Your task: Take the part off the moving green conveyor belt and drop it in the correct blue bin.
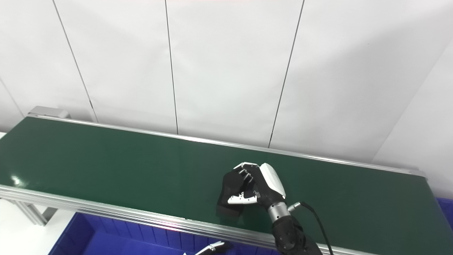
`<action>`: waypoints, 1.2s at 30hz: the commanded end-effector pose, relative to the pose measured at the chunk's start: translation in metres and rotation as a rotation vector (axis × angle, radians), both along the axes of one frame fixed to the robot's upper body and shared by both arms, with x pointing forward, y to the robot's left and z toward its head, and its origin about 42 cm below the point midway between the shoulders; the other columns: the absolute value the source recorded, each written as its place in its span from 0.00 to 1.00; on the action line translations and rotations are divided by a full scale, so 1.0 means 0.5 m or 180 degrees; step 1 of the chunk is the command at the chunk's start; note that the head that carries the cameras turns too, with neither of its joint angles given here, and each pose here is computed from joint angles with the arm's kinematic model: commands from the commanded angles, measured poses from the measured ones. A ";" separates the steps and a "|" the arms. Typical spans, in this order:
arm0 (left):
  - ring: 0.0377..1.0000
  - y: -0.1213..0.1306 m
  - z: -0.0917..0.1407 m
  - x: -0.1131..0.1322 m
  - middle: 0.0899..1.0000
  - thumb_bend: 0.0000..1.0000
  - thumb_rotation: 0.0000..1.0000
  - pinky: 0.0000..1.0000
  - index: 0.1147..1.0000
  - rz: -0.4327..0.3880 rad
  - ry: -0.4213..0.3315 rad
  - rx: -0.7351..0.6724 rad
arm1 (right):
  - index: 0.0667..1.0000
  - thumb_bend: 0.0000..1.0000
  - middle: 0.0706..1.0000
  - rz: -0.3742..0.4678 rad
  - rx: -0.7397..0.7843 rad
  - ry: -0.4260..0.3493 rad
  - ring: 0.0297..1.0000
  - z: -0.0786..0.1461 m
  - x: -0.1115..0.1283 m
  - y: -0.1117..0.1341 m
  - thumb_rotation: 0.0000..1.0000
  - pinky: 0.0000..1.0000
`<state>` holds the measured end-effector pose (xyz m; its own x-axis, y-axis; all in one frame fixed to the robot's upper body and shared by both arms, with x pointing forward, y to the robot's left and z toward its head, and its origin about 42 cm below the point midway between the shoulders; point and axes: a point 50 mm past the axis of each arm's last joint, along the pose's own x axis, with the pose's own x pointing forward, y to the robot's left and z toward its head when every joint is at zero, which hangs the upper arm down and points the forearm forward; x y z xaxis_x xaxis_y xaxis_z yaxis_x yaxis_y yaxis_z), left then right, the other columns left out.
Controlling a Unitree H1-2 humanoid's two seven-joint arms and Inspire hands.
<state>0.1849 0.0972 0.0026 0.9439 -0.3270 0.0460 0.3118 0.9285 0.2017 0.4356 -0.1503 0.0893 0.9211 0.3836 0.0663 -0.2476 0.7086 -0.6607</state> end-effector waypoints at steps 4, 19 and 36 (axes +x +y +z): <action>0.82 -0.012 0.020 0.008 0.85 1.00 0.92 0.72 0.76 -0.0028 -0.0143 -0.0142 | 0.50 0.51 0.45 0.0042 -0.0038 -0.0287 0.36 0.043 0.022 0.019 0.00 0.31; 0.83 -0.019 0.020 0.010 0.86 1.00 0.92 0.73 0.78 -0.0042 -0.0134 -0.0157 | 0.51 0.51 0.43 0.0144 0.0089 -0.0520 0.35 0.066 -0.012 0.003 0.00 0.32; 0.85 -0.007 0.029 0.026 0.88 1.00 0.95 0.75 0.80 -0.0010 -0.0202 -0.0155 | 0.50 0.51 0.46 0.0318 0.0712 -0.1253 0.38 0.200 -0.121 -0.001 0.00 0.34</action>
